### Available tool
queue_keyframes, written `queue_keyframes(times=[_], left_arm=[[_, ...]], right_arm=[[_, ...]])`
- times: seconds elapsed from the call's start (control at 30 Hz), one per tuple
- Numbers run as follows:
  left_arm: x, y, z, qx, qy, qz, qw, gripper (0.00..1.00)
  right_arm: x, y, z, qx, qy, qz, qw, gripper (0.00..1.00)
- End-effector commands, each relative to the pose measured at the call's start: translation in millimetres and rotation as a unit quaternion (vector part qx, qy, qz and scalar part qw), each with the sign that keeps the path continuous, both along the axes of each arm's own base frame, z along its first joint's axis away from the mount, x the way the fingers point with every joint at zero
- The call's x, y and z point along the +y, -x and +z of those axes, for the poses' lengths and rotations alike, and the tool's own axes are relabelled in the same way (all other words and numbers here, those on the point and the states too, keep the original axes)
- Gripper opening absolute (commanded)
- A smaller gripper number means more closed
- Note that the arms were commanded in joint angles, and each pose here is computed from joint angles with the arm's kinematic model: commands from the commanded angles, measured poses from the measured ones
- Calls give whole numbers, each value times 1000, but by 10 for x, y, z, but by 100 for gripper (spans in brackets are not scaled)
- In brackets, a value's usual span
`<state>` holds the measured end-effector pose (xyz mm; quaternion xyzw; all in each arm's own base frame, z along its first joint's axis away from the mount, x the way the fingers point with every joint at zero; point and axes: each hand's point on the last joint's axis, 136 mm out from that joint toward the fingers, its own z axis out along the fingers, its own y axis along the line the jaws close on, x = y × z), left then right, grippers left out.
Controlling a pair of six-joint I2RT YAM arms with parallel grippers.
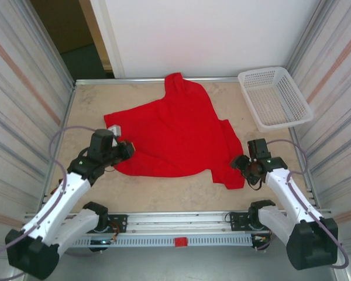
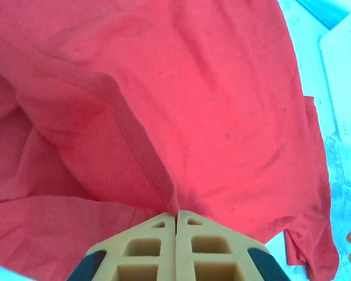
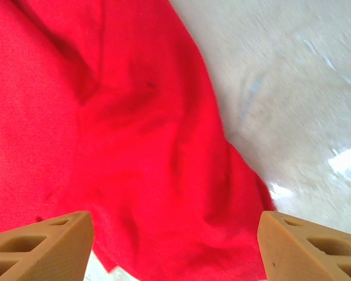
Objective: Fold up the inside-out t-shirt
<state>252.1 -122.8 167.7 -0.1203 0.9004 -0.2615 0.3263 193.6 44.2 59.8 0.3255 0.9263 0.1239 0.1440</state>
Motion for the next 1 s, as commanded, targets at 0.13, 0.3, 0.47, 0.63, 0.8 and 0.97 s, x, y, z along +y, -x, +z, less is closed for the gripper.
queue_keyframes(times=[0.13, 0.3, 0.47, 0.63, 0.8, 0.97], left_arm=[[161, 197, -308, 47, -1, 50, 998, 0], [175, 213, -291, 46, -4, 50, 998, 0], [196, 264, -292, 47, 4, 58, 997, 0], [151, 393, -348, 61, 22, 47, 997, 0], [-80, 466, -457, 75, 44, -5, 996, 19], [-357, 489, -589, 102, 30, -80, 991, 52]], right_arm=[[50, 382, -247, 71, -22, -12, 997, 65], [163, 347, -307, 70, -39, -9, 997, 60], [173, 233, -298, 57, -36, -10, 998, 18], [55, 61, 45, 4, -10, -16, 1000, 0], [-173, 23, 346, -40, 29, -33, 998, 0], [-347, 54, 333, -33, 46, -55, 997, 0]])
